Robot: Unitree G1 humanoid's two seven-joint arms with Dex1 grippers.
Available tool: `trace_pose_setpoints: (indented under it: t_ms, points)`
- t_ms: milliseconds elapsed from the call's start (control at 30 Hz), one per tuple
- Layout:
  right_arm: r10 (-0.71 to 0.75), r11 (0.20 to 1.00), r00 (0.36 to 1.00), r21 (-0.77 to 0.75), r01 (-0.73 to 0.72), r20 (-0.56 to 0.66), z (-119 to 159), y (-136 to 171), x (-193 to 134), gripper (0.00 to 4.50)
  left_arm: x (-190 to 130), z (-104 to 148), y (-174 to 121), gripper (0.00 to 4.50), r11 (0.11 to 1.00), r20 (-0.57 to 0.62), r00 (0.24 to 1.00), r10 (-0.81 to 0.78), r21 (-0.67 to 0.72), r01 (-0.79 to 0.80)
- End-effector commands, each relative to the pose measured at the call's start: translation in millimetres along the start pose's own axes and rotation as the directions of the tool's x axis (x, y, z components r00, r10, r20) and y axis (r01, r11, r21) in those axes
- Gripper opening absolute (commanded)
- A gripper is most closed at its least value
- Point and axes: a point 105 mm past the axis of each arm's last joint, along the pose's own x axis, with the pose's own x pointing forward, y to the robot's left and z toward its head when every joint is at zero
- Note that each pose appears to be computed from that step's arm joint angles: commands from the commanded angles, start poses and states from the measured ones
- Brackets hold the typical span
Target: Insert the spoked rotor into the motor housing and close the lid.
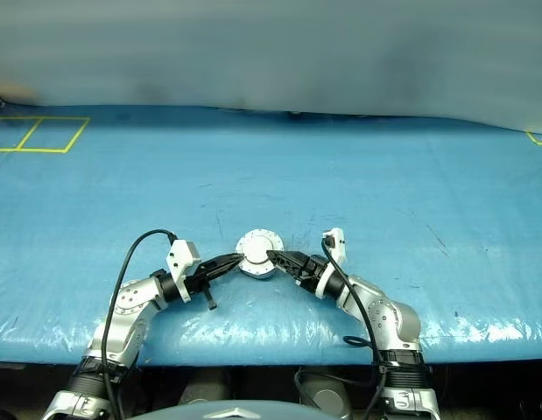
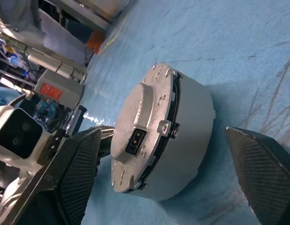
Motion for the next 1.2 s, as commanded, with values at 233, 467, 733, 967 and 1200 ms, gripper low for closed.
trace_pose_setpoints:
  t_ms: [233, 467, 733, 967, 1200]
  points:
    - [0.001, 0.995, 1.000, 0.102, -0.002, 0.012, -4, -3, 3, 2.53, 0, -8, -5, 0.00, 1.000, -0.034, 0.999, -0.010, -0.007, 0.010]
    - [-0.010, 0.999, 0.999, 0.045, 0.012, -0.046, -11, -3, 3, 1.17, 1, -8, -5, 0.00, 1.000, -0.029, 1.000, -0.011, -0.013, 0.011]
    - [-0.006, 0.999, 1.000, 0.037, 0.006, -0.017, -5, -2, 3, 1.17, 1, 5, 12, 0.00, 0.977, 0.096, 0.983, 0.156, -0.159, -0.140]
    - [0.005, 0.997, 0.998, 0.076, -0.010, 0.056, 6, -2, 4, 1.17, -12, 17, 21, 0.00, 0.835, 0.250, 0.918, 0.308, -0.533, -0.136]
    - [0.076, 0.987, 0.986, 0.130, -0.096, 0.149, 22, 13, 4, 1.17, -23, 15, 27, 0.18, 0.734, 0.280, 0.858, 0.430, -0.662, -0.152]
